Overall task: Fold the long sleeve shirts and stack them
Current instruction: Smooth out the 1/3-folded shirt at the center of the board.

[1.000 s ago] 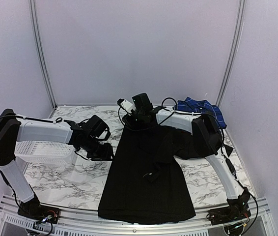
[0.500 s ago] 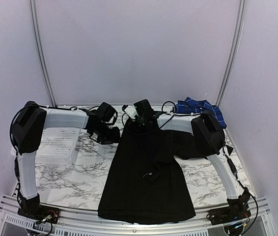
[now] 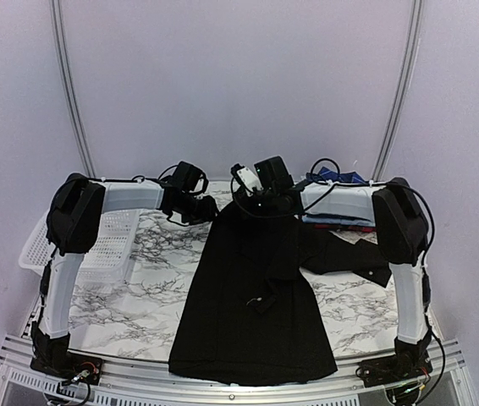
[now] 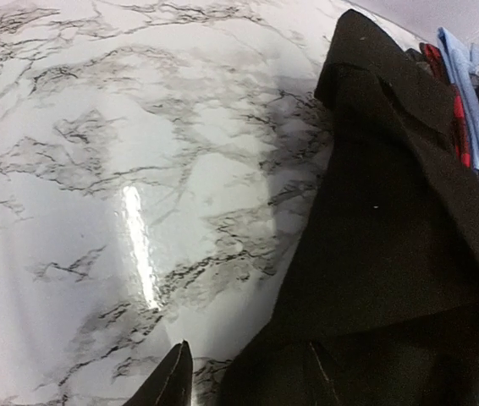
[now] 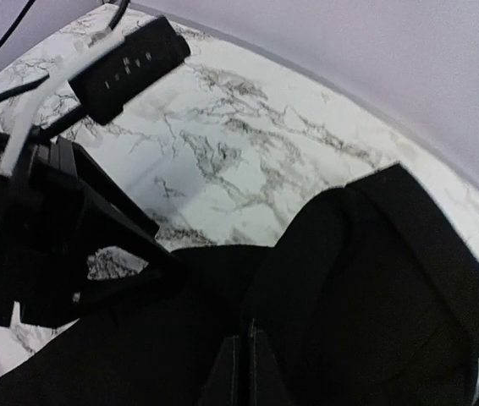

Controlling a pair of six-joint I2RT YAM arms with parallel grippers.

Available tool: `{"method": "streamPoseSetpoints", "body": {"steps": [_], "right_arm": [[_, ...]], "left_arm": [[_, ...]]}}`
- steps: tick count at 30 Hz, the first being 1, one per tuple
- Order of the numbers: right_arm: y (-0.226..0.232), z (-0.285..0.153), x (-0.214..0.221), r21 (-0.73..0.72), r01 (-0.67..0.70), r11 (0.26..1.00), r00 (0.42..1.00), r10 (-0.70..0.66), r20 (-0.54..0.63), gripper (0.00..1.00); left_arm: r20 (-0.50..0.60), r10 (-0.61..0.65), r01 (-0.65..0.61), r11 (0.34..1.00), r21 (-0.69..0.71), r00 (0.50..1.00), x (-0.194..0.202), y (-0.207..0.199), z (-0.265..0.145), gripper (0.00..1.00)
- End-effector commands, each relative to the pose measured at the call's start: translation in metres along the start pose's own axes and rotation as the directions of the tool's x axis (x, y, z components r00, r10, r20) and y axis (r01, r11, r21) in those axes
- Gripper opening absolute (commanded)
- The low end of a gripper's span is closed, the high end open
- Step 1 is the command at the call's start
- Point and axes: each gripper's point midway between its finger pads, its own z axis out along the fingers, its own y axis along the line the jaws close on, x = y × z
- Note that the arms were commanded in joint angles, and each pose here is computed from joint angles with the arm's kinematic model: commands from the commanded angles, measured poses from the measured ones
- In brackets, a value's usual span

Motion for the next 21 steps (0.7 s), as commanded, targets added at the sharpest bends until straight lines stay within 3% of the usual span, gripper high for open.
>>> {"method": "streamPoseSetpoints", "body": {"steps": [1,8,16,21], "right_arm": [[0.015,-0.009,0.047,-0.076,-0.244,0.967,0.966,0.235,-0.109,0.0],[0.028,-0.012,0.098,-0.091,-0.422,0.902,0.895,0.399,-0.2,0.0],[0.022,-0.016,0.091,-0.083,-0.454,0.887,0.886,0.441,-0.142,0.0],[0.007,-0.02,0.063,-0.03,-0.407,0.913,0.911,0.404,-0.081,0.2]], "left_arm": [[0.021,0.007,-0.01,0.993,0.116,1.0,0.0,-0.026,-0.021,0.46],[0.018,0.023,-0.026,0.986,0.164,1.0,0.007,-0.037,-0.022,0.43],[0.029,0.048,-0.053,0.978,0.199,0.998,0.006,-0.06,0.008,0.4],[-0.036,0.042,-0.034,0.982,0.186,0.998,0.03,-0.049,0.037,0.39]]}}
